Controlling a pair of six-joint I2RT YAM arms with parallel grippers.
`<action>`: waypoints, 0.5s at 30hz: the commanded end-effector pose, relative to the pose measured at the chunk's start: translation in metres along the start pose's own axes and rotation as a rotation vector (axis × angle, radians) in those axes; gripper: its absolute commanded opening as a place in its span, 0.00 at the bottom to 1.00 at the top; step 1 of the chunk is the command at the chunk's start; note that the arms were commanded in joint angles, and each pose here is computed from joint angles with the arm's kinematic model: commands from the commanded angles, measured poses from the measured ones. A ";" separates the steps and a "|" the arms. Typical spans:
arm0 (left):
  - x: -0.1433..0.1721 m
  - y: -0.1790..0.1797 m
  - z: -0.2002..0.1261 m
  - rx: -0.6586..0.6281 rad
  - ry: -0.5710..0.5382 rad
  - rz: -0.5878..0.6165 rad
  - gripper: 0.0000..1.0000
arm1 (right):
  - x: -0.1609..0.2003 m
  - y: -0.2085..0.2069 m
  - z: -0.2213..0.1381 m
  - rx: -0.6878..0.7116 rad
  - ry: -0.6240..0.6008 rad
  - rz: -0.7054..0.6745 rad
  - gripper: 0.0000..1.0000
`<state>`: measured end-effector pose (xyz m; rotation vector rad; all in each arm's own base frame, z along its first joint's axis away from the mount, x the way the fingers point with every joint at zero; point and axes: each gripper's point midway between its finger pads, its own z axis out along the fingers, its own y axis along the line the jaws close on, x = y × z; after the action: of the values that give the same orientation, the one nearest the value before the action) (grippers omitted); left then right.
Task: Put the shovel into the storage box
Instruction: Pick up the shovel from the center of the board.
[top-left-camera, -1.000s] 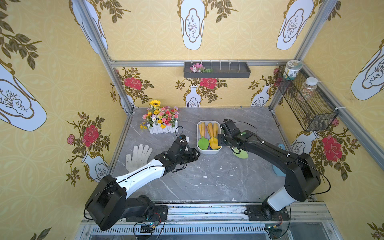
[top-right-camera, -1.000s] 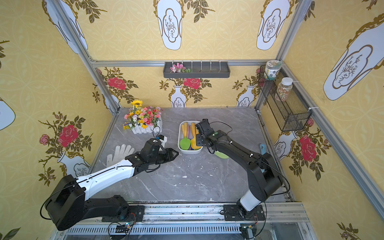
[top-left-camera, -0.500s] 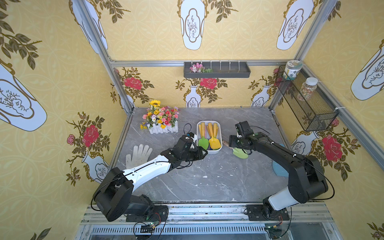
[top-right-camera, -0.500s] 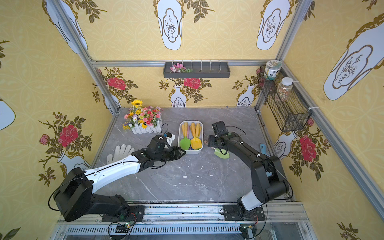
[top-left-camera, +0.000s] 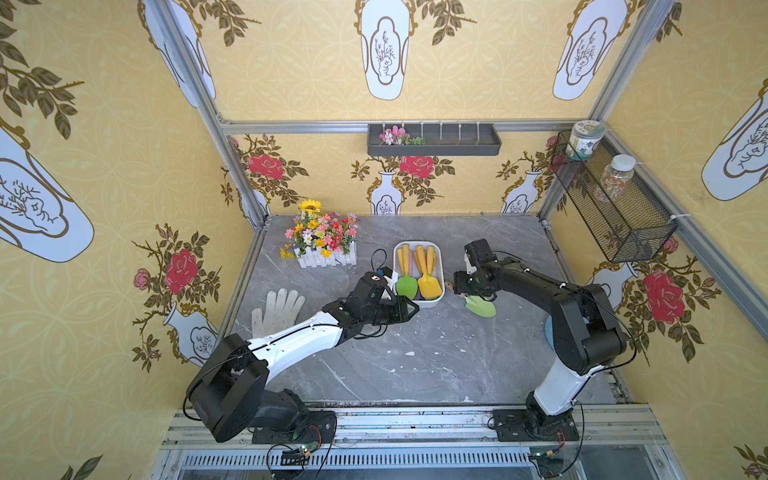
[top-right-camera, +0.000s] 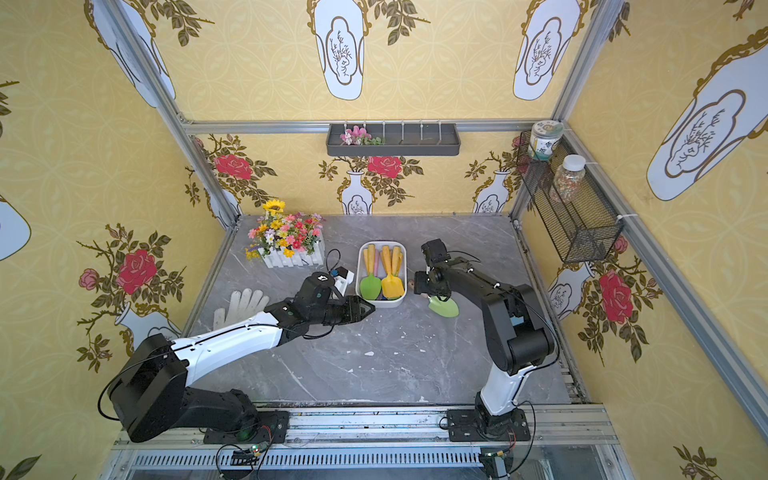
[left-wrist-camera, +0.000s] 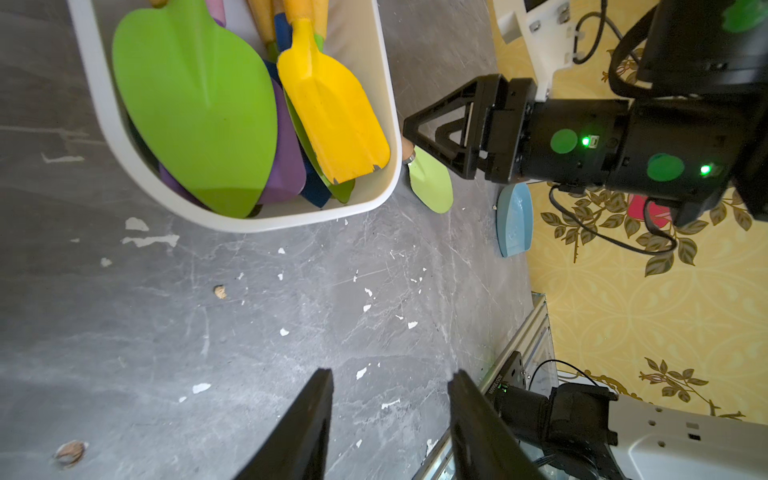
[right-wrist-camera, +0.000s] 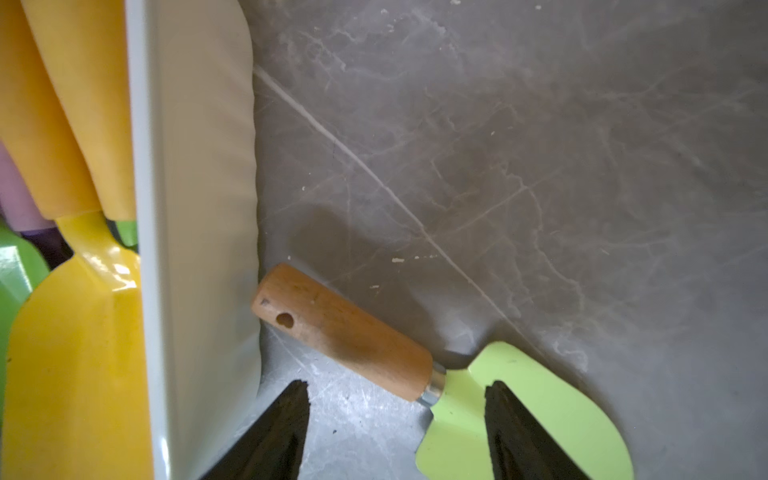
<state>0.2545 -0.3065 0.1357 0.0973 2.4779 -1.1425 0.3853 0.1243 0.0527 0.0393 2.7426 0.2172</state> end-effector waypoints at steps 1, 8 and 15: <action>0.001 0.000 0.000 0.010 -0.002 0.008 0.50 | -0.004 0.004 0.006 0.001 -0.001 -0.042 0.68; 0.001 0.002 0.001 0.004 -0.004 0.001 0.50 | 0.001 0.011 0.017 0.021 0.025 -0.084 0.66; 0.002 0.003 0.001 0.003 -0.002 -0.004 0.50 | 0.001 0.003 0.026 0.070 0.037 -0.079 0.58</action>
<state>0.2535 -0.3049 0.1333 0.0856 2.4834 -1.1401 0.3909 0.1368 0.0293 -0.0663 2.7869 0.1509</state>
